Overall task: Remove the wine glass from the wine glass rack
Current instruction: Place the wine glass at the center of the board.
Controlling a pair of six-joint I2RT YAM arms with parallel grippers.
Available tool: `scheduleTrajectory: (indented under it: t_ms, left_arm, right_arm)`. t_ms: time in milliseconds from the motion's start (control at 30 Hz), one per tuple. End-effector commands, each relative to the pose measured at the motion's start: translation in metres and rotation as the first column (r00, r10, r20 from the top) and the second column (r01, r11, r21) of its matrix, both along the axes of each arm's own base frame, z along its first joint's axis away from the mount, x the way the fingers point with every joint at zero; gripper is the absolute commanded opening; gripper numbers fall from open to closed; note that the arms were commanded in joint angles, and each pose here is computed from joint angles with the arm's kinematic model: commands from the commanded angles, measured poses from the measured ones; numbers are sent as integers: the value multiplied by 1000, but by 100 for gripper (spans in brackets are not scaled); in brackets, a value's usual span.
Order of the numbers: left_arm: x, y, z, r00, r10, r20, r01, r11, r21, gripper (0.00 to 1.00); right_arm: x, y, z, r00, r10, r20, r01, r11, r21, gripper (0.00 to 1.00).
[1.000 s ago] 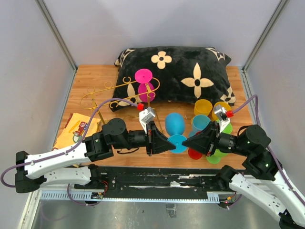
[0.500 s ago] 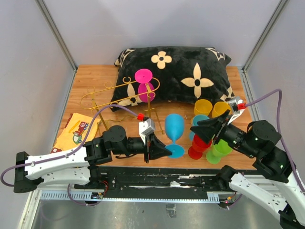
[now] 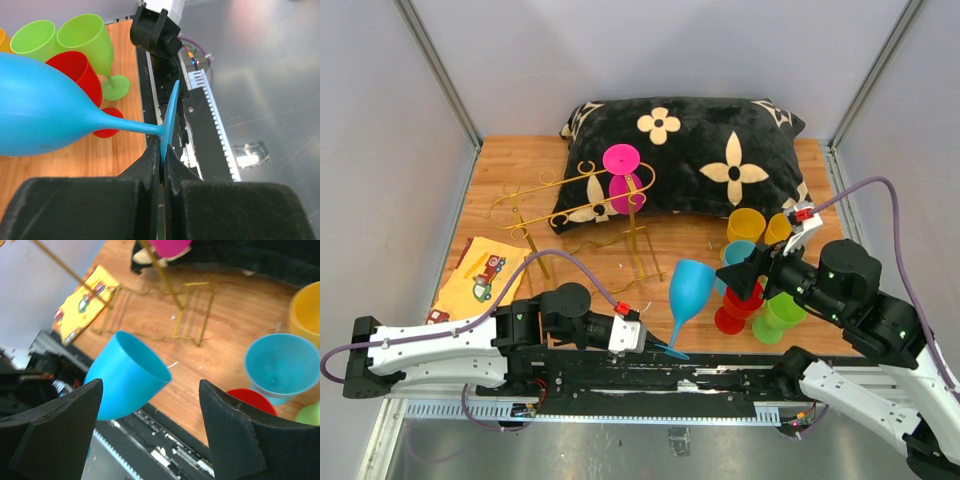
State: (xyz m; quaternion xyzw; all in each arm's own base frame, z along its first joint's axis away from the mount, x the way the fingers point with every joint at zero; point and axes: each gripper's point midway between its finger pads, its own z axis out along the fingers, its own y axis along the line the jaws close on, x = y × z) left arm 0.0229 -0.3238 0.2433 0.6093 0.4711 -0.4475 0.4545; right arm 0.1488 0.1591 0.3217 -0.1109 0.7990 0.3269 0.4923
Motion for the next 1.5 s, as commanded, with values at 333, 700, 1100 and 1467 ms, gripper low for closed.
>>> scheduleTrajectory:
  t_ms: [333,700,1100,1467]
  left_arm:
    - [1,10,7,963,-88,256,91,996,3,1]
    - [3,14,6,959,-86,271,85,996,16,1]
    - [25,26,-1,948,11,317,-38,996,80,0]
    - [35,29,5,943,89,320,-107,993,42,21]
  right_arm:
    - [-19,39,-2,964,255,-76,-258,965,-39,83]
    - [-43,75,4,854,505,-123,-498,863,86,80]
    - [-78,85,9,719,687,-102,-665,724,184,32]
    - [-77,86,16,719,692,-59,-674,716,181,1]
